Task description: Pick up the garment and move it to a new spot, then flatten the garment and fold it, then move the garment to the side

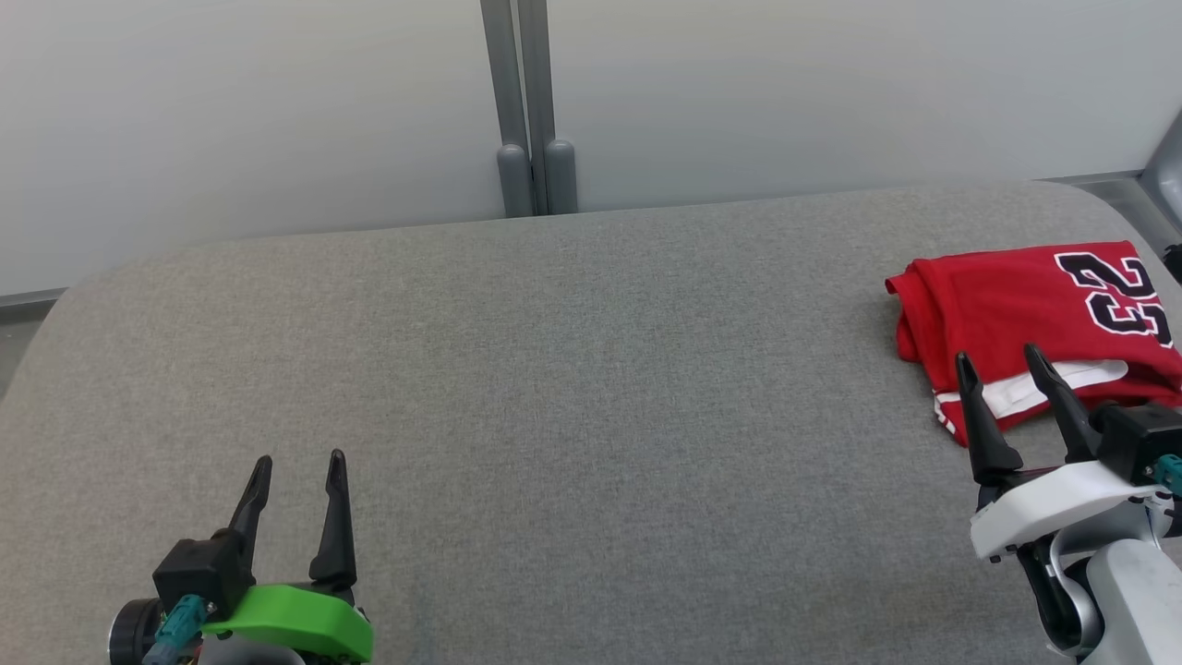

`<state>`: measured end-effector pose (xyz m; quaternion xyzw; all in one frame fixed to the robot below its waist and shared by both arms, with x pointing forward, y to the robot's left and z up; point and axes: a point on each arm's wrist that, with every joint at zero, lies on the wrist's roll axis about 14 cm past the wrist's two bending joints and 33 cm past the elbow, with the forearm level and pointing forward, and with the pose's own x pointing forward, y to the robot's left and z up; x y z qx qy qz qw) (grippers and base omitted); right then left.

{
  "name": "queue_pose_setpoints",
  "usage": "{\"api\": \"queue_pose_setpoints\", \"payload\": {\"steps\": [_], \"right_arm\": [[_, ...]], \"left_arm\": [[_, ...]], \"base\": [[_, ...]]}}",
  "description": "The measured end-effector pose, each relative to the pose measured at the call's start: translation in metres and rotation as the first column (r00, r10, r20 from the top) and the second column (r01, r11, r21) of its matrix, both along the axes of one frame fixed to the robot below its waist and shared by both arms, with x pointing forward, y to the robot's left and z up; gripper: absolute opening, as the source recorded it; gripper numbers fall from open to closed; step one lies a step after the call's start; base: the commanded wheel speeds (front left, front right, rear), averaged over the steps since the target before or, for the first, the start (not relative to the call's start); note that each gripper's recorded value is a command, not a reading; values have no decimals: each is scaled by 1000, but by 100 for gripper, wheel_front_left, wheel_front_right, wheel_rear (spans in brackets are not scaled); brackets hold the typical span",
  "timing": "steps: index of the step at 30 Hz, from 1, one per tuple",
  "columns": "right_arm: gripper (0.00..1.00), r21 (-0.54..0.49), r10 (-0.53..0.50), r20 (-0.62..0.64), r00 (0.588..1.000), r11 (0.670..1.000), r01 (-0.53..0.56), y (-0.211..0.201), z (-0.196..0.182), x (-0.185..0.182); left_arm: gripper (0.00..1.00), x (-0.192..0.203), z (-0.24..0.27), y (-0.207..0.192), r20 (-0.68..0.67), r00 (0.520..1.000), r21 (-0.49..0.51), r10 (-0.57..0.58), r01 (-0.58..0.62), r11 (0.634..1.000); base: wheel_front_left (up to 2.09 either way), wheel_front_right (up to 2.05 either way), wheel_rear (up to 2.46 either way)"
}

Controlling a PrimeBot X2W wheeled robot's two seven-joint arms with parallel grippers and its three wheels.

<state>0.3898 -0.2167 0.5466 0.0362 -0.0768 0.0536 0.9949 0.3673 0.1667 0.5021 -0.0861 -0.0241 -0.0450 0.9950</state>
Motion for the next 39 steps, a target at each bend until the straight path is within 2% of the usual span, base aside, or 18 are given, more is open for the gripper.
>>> {"api": "queue_pose_setpoints", "payload": {"steps": [19,20,25,33,39], "right_arm": [[100,7,11,-16,1000,1000,-11,6,-5,7],[0,10,11,-25,1000,1000,-11,7,-8,6],[0,58,10,-114,993,998,-4,13,-38,-5],[0,203,-6,-140,990,978,34,9,-39,-3],[0,329,-8,-155,988,943,59,8,-39,-2]], "left_arm": [[100,4,-5,1,-11,1000,10,-3,3,1000],[0,3,-8,1,-21,1000,8,-2,3,1000],[0,-8,-34,0,-110,994,-22,6,-8,1000],[0,-7,-36,10,-151,988,-155,38,-62,986],[0,-5,-35,13,-167,985,-273,48,-93,957]], "base": [[0,0,0],[0,0,0],[0,0,0],[0,0,0],[0,0,0]]}}
